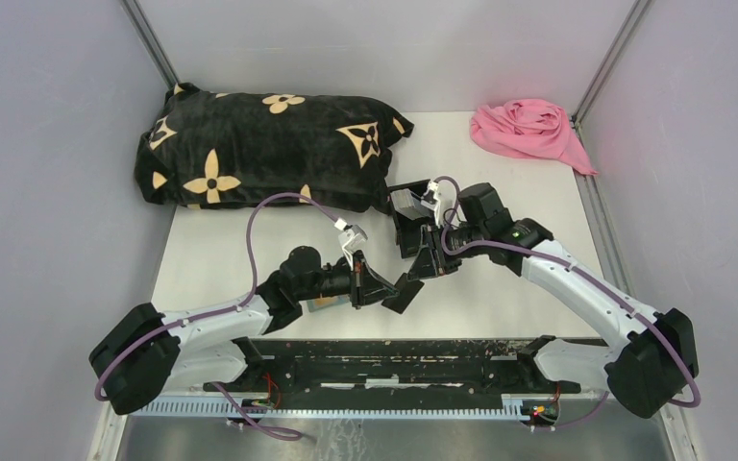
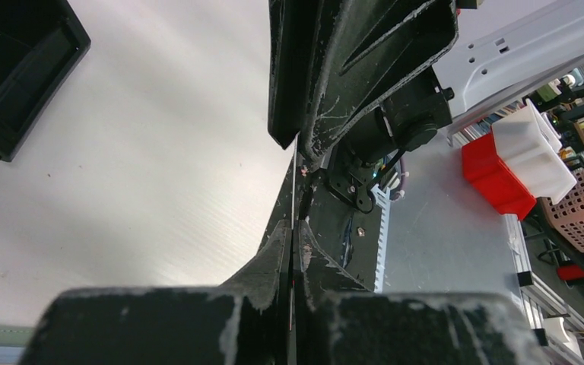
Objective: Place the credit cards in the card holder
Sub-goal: Pick up the credit card from the storage box.
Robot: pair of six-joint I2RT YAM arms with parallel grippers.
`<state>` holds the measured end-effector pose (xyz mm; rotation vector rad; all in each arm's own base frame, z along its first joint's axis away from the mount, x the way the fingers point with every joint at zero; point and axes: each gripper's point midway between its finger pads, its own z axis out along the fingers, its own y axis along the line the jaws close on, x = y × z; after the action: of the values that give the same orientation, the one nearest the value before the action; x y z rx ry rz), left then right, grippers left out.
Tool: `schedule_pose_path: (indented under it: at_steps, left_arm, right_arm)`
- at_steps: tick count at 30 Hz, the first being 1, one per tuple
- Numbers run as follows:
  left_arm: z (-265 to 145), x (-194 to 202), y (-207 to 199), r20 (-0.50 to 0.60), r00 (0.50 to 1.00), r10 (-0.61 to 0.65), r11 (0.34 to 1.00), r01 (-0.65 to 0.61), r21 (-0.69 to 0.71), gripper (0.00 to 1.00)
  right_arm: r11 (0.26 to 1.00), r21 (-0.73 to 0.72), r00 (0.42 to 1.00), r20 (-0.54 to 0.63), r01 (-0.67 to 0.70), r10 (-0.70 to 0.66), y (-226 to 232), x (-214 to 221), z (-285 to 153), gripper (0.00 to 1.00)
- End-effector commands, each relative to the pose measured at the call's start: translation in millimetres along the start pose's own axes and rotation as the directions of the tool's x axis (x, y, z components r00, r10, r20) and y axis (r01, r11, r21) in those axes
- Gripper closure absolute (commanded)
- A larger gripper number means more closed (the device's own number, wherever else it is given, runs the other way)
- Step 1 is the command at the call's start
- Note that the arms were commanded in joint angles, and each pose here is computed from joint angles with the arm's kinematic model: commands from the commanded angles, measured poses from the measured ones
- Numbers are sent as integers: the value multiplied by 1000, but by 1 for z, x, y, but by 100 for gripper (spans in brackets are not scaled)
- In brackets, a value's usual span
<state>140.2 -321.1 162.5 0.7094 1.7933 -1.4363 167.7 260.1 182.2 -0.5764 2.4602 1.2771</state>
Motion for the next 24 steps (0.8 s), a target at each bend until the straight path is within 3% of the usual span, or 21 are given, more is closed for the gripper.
schedule_pose_path:
  at_steps: [1, 5, 12, 19, 24]
  left_arm:
    - [-1, -11, 5, 48, 998, 38, 999, -37, -32, 97]
    - [-2, -14, 17, 87, 996, 12, 994, -3, -107, 97]
    - [-15, -30, 43, 258, 963, -82, 957, 148, -250, 97]
    - [-43, -45, 54, 491, 847, -201, 904, 353, -240, 97]
    - [-56, -46, 58, 581, 765, -276, 871, 455, -185, 97]
  right_arm:
    - [996, 31, 990, 112, 79, -82, 6, -36, -7, 65]
    - [992, 96, 983, 159, 81, -96, -3, -45, -10, 55]
    - [987, 154, 959, 273, 42, -83, -21, -55, -6, 53]
    - [991, 132, 935, 353, -8, -39, -33, -54, 4, 52]
    - [997, 73, 931, 365, -33, 4, -32, -52, 22, 52]
